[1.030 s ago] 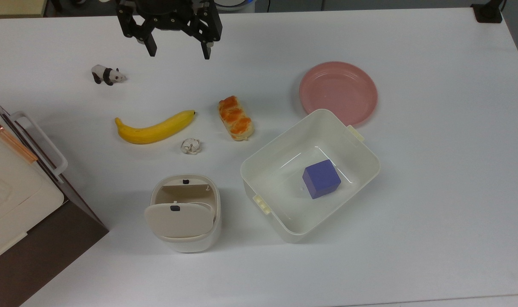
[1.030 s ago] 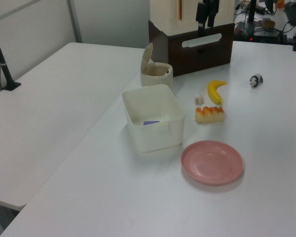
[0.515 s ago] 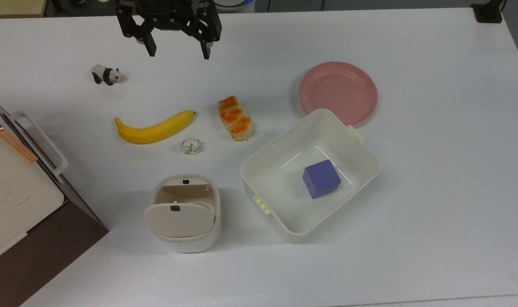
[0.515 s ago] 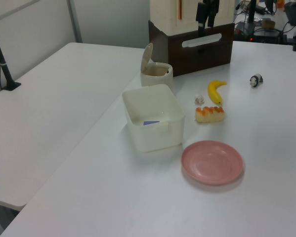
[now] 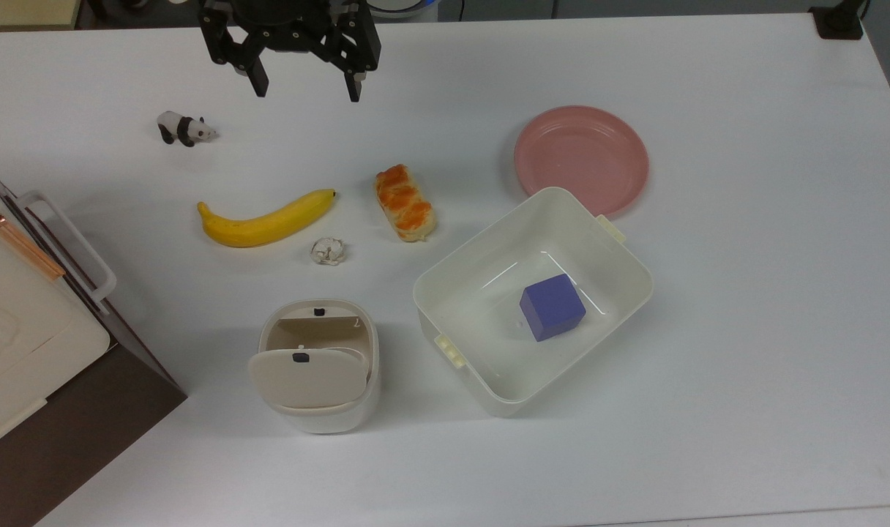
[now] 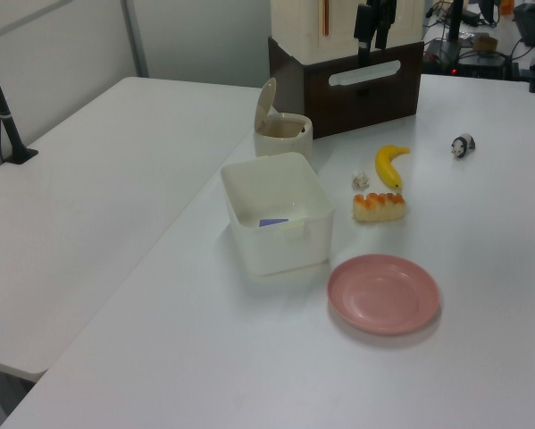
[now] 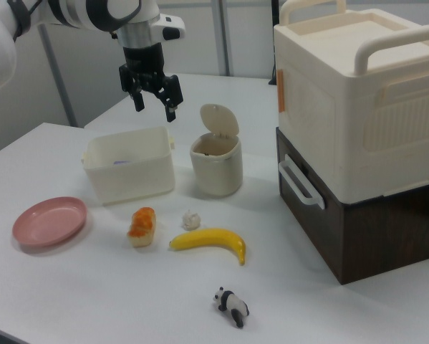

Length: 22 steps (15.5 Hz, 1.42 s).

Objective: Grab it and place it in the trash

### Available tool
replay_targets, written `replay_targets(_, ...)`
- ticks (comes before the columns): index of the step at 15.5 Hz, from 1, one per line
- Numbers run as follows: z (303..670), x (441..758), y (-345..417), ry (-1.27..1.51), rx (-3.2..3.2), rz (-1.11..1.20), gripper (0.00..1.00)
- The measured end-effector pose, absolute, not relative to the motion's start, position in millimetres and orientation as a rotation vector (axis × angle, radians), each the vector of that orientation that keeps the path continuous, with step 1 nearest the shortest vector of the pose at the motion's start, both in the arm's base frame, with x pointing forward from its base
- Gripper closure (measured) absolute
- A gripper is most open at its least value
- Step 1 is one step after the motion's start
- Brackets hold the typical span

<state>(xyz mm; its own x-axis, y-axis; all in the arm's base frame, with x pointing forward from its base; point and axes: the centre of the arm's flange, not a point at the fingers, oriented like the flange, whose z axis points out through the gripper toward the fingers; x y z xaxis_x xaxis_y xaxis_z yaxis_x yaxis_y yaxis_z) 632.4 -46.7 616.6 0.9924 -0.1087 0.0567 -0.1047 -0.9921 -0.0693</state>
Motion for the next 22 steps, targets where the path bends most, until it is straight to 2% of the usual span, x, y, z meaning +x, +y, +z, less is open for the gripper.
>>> replay_targets(22, 616.3, 632.4, -48.5, 0.075, -3.075, -0.096, 0.00)
